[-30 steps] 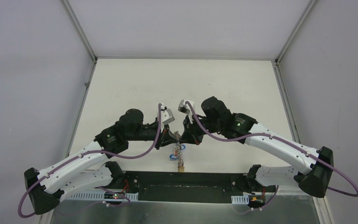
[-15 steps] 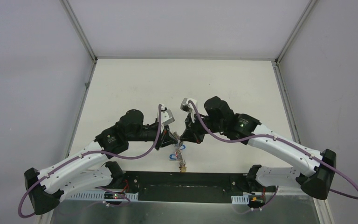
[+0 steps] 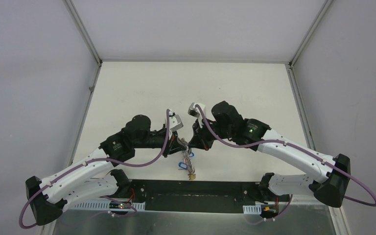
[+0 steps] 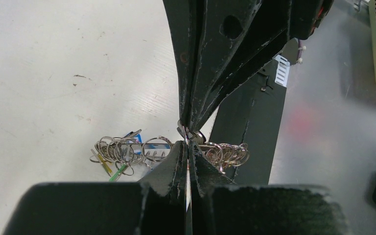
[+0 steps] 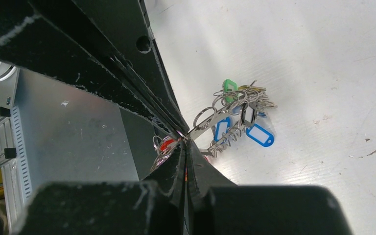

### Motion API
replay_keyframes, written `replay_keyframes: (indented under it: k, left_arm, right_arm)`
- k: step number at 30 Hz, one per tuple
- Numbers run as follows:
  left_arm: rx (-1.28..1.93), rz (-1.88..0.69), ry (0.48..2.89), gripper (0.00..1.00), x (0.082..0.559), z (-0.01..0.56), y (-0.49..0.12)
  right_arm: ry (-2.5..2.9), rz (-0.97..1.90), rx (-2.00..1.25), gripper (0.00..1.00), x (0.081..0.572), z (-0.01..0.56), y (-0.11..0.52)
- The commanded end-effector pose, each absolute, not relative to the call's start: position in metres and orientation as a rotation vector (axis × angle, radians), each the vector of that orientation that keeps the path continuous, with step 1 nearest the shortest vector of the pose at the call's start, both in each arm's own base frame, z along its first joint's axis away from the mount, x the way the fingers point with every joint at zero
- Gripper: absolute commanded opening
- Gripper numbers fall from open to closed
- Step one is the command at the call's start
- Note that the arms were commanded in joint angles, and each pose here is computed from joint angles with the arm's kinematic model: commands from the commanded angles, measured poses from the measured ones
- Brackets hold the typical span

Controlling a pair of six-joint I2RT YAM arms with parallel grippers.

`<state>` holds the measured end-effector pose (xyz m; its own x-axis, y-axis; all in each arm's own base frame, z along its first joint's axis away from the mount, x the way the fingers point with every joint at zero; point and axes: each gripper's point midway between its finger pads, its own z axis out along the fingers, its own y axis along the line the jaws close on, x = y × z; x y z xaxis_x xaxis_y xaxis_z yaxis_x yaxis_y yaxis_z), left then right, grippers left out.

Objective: Put the keys on the keyring

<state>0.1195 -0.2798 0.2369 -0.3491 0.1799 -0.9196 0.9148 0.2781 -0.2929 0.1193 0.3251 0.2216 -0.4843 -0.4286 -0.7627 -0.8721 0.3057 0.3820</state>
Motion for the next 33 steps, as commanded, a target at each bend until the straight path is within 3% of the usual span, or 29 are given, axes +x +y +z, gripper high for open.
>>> replay_keyframes:
  k: [1,29,33]
  left_arm:
    - [0.992,-1.195,1.582,0.00,0.114,0.272,-0.286]
    - [0.982,-1.186,1.558,0.00,0.112,0.275,-0.281]
    - [0.980,-1.185,1.551,0.00,0.112,0.277,-0.280]
  right_arm:
    - [1.990,1.045,-1.067,0.00,0.136,0.245,0.331]
    - [2.137,0.945,-0.982,0.00,0.140,0.207,0.313]
    - [2.086,0.987,-0.969,0.19,0.138,0.218,0.315]
